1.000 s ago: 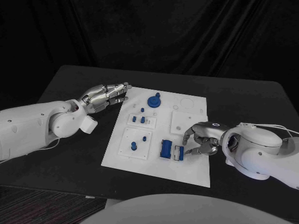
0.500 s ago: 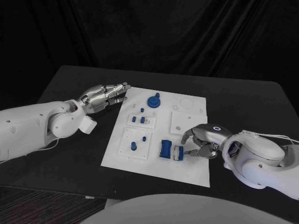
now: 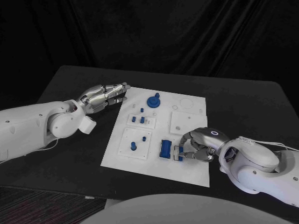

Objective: Assemble the parts on the task board

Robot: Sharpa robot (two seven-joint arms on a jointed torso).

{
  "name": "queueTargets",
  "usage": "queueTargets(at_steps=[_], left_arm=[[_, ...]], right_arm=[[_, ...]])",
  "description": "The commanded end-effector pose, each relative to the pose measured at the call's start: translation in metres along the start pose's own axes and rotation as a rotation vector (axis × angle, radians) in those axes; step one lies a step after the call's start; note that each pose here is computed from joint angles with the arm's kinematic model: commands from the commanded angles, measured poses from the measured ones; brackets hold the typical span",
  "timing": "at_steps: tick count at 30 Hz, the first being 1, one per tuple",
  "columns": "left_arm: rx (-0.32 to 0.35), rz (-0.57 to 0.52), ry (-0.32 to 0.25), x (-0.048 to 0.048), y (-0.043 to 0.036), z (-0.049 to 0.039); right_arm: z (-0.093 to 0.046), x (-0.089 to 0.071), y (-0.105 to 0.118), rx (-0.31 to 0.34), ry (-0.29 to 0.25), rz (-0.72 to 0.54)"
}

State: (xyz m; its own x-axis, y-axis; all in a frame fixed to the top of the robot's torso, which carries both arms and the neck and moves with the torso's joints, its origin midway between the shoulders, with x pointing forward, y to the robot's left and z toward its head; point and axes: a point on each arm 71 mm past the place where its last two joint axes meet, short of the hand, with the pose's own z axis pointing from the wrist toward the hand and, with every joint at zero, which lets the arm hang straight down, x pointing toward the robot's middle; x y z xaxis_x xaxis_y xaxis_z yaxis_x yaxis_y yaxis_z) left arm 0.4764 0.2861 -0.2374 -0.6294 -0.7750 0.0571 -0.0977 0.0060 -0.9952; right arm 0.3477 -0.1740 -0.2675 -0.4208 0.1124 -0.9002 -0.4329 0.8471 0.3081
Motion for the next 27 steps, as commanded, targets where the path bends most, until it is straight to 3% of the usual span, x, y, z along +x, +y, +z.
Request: queueTargets(at_steps=[1,20,27], left_arm=[[0.011,-0.013,0.010,0.0022,-0.0006,0.0008],[0.006,-0.015,0.013,0.0026,-0.0002,0.0006],[0.004,-0.015,0.012,0.0020,0.0001,0.0004]], right_arm=[[0.0000,0.0001,-0.0007,0.011,-0.041,0.008],[-0.0003,0.0042,0.0007,0.015,-0.032,-0.022],[-0.0075,-0.0015,0.0015,-0.012,-0.087,-0.001]])
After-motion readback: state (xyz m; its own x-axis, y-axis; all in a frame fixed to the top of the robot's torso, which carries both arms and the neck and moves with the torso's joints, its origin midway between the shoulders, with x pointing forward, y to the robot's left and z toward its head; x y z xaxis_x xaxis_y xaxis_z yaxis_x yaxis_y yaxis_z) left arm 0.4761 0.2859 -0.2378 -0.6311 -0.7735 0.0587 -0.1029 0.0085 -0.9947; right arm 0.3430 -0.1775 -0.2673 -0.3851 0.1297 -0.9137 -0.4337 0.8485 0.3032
